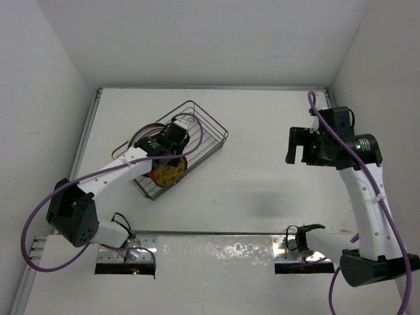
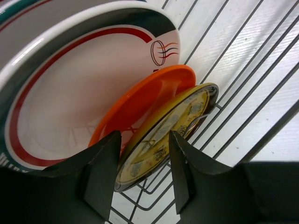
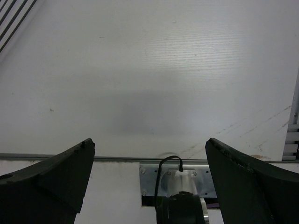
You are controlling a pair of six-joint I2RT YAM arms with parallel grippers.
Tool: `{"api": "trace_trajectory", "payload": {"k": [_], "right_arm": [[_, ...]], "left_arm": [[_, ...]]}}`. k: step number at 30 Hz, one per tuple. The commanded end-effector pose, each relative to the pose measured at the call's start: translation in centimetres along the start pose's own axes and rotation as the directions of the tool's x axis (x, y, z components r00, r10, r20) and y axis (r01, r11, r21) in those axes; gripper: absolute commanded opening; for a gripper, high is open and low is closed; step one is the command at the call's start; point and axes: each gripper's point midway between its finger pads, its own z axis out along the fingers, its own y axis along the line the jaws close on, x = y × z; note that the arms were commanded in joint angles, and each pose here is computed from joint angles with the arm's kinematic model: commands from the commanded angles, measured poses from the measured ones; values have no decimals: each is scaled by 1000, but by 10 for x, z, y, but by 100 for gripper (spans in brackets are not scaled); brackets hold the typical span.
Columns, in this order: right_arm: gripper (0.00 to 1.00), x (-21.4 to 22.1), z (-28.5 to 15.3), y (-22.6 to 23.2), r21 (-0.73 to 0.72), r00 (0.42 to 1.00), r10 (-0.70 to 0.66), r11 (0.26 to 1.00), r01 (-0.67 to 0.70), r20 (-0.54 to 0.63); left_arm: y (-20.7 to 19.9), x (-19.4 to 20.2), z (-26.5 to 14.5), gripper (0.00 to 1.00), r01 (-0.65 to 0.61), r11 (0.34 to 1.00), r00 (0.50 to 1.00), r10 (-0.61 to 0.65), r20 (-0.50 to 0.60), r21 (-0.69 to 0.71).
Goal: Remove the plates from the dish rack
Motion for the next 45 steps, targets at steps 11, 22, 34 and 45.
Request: {"api": "trace_trajectory", "payload": {"k": [11, 22, 34, 45], "right_arm": [[99, -16, -4, 6, -21, 998, -8, 1000, 9, 57], [99, -28, 0, 26, -118, 993, 67, 991, -55, 98], [99, -113, -34, 161, -820, 934, 292, 572, 1, 204], [13, -104, 7, 172, -808, 954, 261, 588, -37, 146]], "left_arm": [[13, -17, -9, 2, 35, 997, 999, -33, 16, -71], [30, -89, -74, 0, 59, 998, 991, -55, 121, -30], [-86, -198, -200, 0, 102, 621, 859, -449, 246, 777], [-137, -191, -188, 1, 143, 359, 864, -500, 62, 922]]}}
